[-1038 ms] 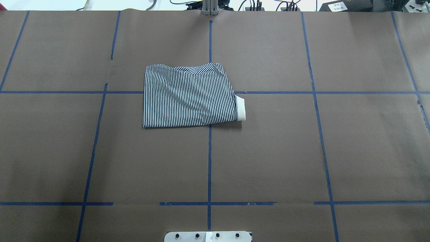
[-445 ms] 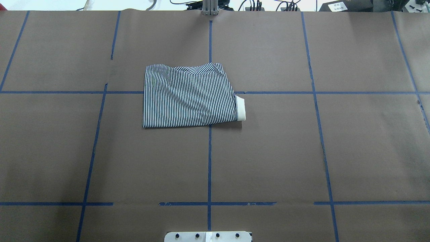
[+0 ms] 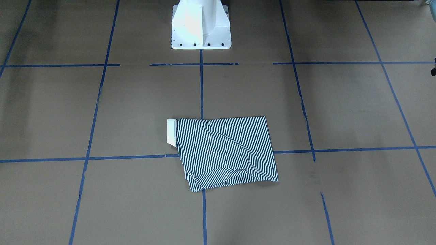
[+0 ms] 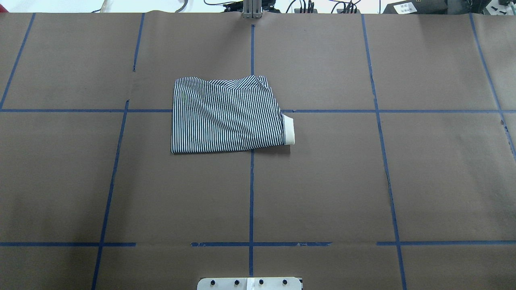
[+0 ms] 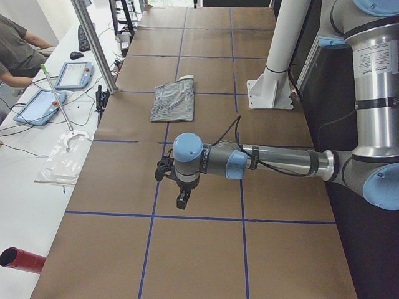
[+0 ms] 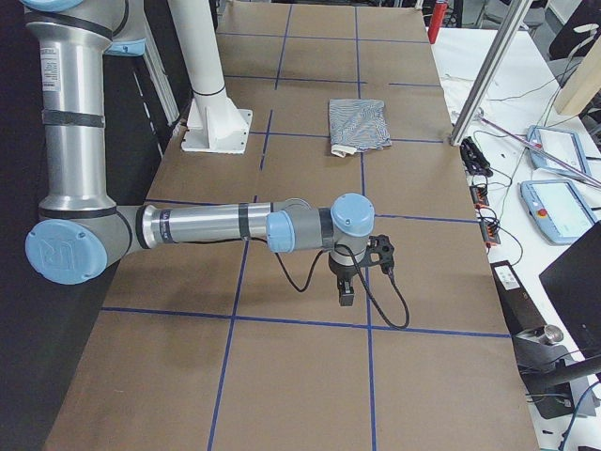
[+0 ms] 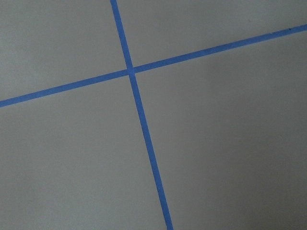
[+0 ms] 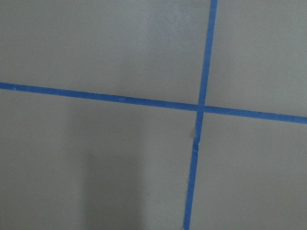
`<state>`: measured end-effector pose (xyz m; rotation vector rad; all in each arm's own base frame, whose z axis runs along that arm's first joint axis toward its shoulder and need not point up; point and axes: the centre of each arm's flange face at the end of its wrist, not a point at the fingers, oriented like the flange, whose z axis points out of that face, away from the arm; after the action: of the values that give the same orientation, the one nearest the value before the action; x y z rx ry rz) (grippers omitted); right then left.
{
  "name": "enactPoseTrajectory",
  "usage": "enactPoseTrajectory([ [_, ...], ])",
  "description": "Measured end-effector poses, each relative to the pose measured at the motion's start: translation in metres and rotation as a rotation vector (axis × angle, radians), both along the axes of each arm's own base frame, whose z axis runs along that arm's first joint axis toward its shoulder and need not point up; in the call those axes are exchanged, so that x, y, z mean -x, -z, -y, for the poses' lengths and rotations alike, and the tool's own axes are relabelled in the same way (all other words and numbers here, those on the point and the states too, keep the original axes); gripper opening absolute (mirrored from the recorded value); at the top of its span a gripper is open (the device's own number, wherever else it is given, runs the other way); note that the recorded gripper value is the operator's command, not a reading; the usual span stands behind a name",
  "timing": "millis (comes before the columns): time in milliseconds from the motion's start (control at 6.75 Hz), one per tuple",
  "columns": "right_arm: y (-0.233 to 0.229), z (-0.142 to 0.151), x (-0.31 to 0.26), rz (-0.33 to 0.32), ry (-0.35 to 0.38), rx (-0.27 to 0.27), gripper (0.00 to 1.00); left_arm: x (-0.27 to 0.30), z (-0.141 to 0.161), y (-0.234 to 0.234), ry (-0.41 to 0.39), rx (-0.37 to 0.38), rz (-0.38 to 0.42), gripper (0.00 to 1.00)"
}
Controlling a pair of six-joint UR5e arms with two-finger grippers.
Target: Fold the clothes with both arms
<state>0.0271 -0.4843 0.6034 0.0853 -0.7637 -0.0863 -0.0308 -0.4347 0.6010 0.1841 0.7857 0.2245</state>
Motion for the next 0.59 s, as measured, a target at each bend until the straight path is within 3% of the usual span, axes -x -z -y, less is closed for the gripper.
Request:
enactPoseTrajectory([
  [593, 0.005, -0.017, 0.001, 0.037, 0.003, -0.001, 1.0, 0.0, 0.004, 0.03, 0.002, -0.065, -0.006, 1.0],
])
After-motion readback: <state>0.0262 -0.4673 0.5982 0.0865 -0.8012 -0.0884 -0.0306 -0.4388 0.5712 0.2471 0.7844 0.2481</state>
